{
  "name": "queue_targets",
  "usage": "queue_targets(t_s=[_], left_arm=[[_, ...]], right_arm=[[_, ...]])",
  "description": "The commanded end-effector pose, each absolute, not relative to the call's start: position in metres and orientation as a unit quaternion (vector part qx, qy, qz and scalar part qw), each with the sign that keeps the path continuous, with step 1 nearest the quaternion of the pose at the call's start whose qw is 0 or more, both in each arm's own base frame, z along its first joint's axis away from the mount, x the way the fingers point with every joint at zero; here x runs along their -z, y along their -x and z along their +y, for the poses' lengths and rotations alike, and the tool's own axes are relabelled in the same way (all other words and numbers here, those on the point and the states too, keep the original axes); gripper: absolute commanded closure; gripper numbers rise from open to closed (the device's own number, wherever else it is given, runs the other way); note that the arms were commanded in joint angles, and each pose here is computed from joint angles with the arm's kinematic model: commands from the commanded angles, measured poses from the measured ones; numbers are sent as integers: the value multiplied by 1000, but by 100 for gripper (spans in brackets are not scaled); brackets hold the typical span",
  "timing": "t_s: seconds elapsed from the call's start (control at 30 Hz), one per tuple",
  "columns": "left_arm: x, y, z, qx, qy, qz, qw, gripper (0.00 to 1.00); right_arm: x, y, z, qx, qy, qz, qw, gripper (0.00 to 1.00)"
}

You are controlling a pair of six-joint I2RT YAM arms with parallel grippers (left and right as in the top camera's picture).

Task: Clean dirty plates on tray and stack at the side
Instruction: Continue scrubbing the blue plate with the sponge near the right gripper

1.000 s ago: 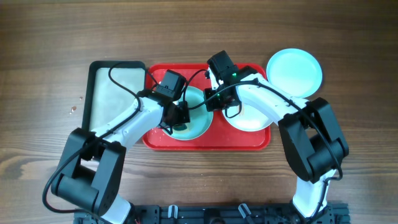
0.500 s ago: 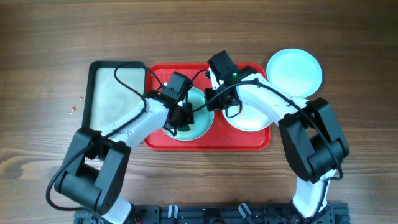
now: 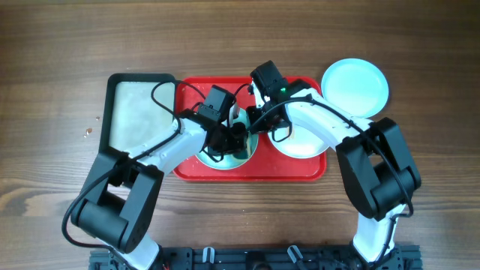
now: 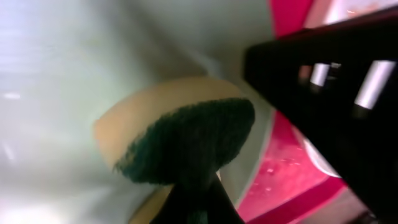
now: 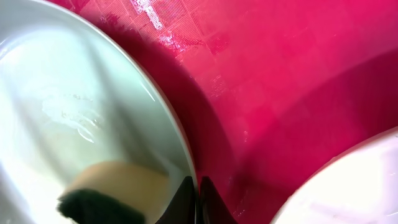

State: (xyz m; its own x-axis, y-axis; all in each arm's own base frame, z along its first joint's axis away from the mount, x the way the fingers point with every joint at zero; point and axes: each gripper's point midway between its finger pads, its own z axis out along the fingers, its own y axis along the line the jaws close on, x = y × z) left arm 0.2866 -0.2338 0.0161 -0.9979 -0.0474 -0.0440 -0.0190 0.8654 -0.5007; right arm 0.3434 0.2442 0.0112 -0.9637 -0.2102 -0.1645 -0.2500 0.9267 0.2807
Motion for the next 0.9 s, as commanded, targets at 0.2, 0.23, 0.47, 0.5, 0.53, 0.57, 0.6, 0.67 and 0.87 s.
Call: queue_targets(t_s=[0.2,0.23,0.47,0.5,0.53,0.57,0.6,0.67,0.87], left_arm=[[-22,-271,-257,320,0,947,-10,96],[-22,-271,-257,320,0,947,-10,96],[-20,-274,-254,308,3,951,-2,96],[-19,-275,-253,304,3,953,1,96],[-19,-276,-252,301,4,953,3,96],[-18,-277,-251,299,5,954,5,96],[-17,-277,-250,296,5,955,6,96],[-17,-278,-249,293,6,956,8,96],[-14,-281,-246,280,9,960,17,96]], right_arm=[[-20,-344,251,-163,123,976,75,95],[-20,-344,251,-163,123,976,75,96],[-20,-344,251,-163,123,976,74,96],[-20,-344,251,-163,123,976,75,96],[-20,-344,251,-163,123,976,75,96],[-20,-344,251,-163,123,976,75,96],[-20,-344,251,-163,123,976,74,95],[-20,-344,251,-163,123,976,74,96],[-20,-344,251,-163,123,976,74,96]])
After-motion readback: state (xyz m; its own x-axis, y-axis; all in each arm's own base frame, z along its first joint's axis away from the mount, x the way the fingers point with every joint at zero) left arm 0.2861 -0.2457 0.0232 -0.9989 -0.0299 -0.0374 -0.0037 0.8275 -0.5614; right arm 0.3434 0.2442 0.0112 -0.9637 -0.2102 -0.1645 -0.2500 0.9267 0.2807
